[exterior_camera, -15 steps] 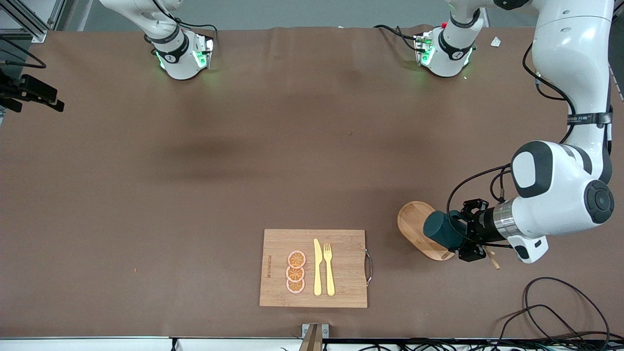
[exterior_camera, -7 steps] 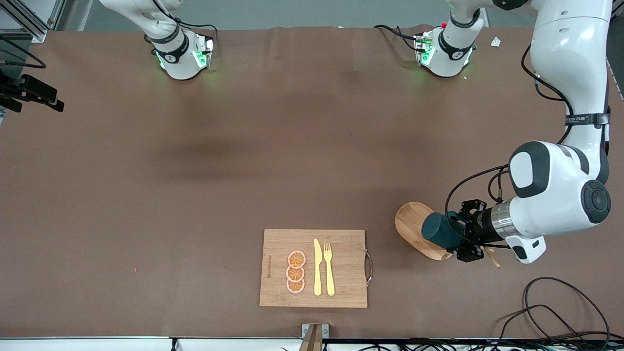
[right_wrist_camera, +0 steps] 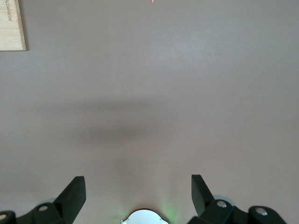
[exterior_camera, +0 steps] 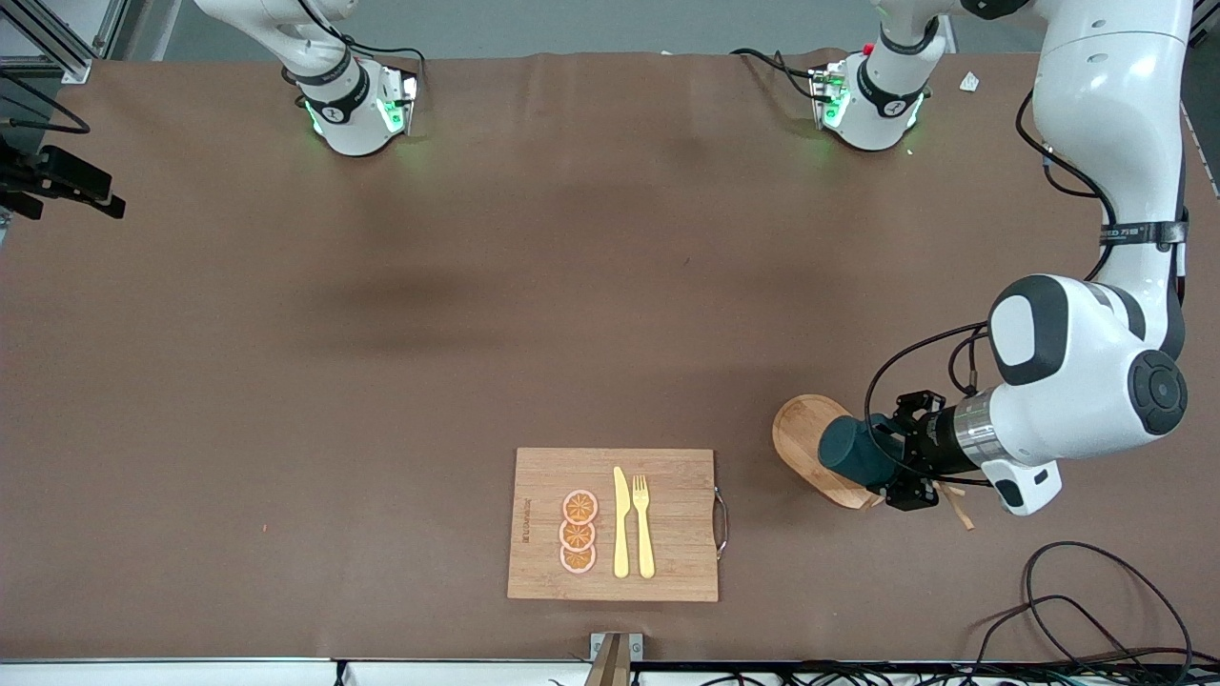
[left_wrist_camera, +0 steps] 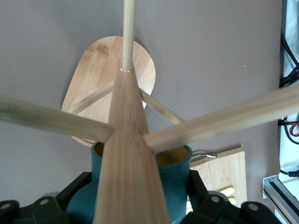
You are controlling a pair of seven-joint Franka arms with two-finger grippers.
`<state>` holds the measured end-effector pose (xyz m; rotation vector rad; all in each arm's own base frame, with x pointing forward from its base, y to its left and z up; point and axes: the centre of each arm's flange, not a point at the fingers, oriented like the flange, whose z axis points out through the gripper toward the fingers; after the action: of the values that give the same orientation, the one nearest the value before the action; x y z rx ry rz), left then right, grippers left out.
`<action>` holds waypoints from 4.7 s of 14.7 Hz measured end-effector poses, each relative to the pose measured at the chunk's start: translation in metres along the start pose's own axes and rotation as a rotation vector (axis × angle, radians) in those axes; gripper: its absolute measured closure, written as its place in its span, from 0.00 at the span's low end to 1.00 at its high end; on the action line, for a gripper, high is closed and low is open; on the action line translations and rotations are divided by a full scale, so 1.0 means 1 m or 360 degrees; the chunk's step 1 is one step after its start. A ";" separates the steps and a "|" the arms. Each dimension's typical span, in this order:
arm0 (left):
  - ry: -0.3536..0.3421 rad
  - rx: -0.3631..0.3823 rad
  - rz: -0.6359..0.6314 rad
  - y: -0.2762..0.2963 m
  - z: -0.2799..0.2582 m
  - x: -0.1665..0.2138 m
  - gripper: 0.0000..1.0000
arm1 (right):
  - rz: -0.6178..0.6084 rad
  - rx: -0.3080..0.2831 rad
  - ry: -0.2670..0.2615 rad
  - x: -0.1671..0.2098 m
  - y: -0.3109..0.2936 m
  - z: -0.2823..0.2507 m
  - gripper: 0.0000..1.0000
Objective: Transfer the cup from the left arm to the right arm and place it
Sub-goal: 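Close the left gripper on the teal mug, then lift the teal mug off the stand and carry it to mid-table, then hold the mug with the left gripper while the right gripper approaches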
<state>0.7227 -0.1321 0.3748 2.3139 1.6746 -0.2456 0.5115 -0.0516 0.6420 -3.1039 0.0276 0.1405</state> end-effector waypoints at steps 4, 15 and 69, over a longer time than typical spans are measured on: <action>-0.0011 -0.0026 0.0026 0.004 -0.007 -0.011 0.12 | 0.0001 0.0000 -0.0001 0.000 0.000 0.000 0.00; -0.0092 -0.0111 0.0005 0.008 -0.052 -0.073 0.12 | 0.0002 0.0001 -0.0002 0.000 0.001 0.000 0.00; 0.2148 -0.1065 0.1976 -0.285 0.428 -0.527 0.12 | 0.0086 -0.0010 -0.0059 0.062 0.031 0.066 0.00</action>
<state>0.2961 -0.6599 0.0895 2.3701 0.0167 2.0098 0.5663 -0.0815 0.5692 -3.1072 0.1103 0.2002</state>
